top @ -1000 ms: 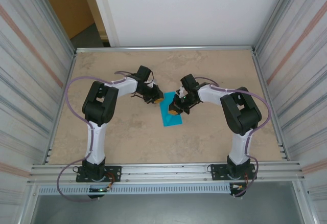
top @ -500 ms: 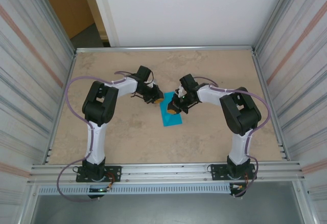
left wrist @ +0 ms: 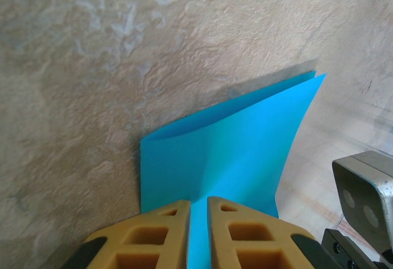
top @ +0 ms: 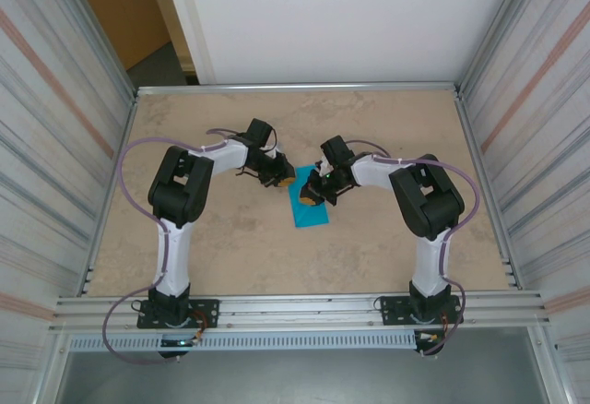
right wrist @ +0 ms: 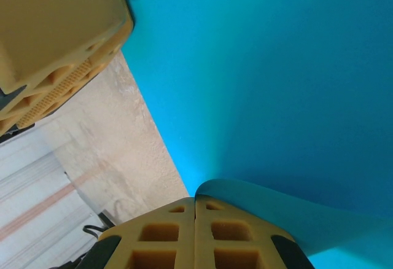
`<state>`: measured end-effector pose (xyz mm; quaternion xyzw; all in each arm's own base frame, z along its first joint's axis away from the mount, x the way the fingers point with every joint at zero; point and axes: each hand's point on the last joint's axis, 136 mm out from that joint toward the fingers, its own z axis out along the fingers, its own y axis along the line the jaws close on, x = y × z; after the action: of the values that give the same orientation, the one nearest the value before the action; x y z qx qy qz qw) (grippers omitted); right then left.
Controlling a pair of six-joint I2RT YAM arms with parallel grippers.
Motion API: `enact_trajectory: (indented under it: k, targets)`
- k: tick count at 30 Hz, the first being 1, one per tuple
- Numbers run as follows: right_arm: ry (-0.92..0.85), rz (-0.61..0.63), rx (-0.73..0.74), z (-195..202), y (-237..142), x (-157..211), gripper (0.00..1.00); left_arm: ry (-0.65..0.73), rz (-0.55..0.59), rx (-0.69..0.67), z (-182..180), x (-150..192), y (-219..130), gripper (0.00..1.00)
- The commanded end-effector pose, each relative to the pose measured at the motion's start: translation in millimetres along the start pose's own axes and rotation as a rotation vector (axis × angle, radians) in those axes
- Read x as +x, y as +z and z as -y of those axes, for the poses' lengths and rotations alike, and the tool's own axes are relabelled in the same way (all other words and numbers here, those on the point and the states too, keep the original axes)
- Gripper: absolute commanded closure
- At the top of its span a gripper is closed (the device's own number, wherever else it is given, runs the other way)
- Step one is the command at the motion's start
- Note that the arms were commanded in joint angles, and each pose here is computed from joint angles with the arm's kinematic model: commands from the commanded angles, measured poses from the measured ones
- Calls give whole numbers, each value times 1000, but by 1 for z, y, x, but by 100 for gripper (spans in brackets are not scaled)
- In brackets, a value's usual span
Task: Fold a paper plane with a square sheet of paper (pick it up from the middle)
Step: Fold the triangle a second time at the center of the table.
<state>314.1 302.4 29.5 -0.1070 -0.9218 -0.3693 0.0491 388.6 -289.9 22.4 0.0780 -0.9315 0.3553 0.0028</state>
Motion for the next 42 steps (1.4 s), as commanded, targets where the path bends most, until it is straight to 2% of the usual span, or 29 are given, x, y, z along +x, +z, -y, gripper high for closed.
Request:
enact_trajectory:
  k: [1, 42]
  targets:
    - [8, 15, 9, 0, 5, -6, 100, -52, -41, -84, -26, 16, 12, 84]
    - [-2, -18, 40, 11, 15, -2, 99, -50, -49, -79, -24, 18, 13, 84]
